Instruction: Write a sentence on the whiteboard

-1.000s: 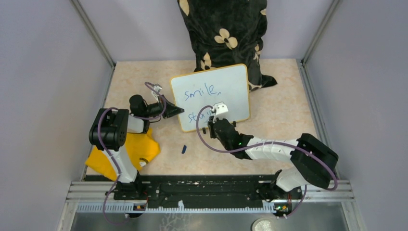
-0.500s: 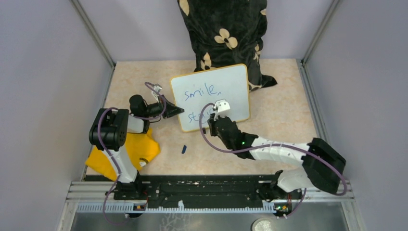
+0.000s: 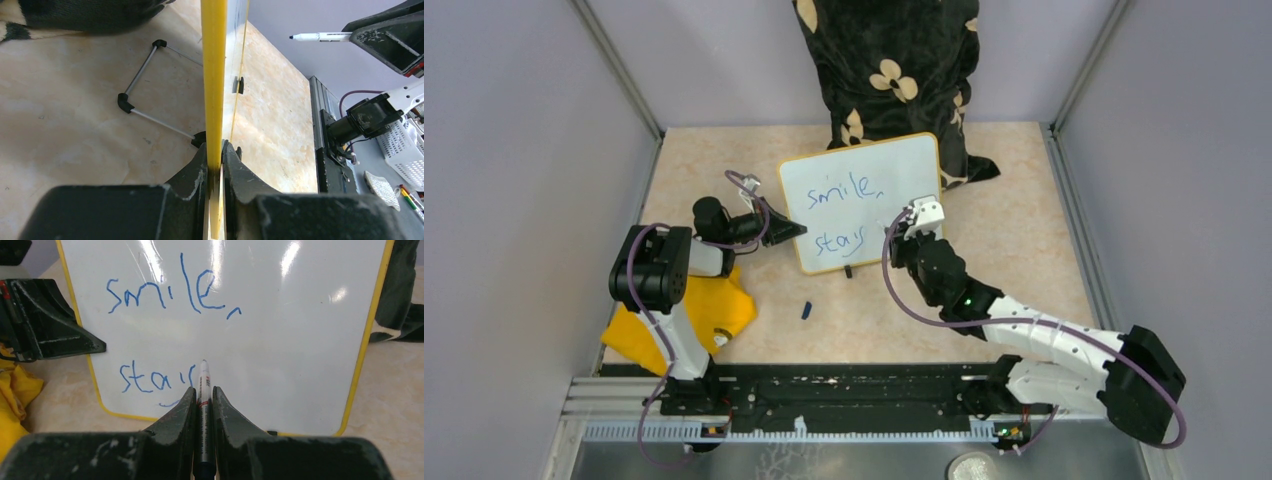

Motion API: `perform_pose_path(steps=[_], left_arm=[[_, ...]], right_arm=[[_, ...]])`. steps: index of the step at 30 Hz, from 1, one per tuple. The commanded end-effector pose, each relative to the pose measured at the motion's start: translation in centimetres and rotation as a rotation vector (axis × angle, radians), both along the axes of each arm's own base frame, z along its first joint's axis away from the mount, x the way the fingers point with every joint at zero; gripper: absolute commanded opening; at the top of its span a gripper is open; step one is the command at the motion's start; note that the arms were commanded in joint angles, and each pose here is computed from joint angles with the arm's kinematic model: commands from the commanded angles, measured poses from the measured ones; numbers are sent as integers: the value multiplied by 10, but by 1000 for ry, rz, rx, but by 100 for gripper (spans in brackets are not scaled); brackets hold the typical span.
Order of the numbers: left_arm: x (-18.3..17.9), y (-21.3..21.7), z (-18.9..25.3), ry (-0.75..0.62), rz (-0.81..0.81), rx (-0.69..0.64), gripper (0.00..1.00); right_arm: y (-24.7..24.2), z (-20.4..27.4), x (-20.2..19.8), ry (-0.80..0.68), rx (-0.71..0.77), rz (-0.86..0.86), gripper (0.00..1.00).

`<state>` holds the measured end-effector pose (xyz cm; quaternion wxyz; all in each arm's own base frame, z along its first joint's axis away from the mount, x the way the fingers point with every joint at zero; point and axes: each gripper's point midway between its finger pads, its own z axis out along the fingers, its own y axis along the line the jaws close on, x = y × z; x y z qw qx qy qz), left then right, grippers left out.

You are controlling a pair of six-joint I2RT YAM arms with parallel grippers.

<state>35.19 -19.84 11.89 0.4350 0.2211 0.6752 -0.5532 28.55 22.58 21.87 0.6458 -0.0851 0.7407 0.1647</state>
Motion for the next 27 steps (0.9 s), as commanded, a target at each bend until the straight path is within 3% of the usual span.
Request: perform_pose_path(steps=[1,27], left_arm=[[3,-3,-24,45,16,36,0],[2,-3,-28,53,12,46,0]], right_arm=[[-8,11,8,-72,-19,-44,0],[9,-4,27,-157,20,-76,0]])
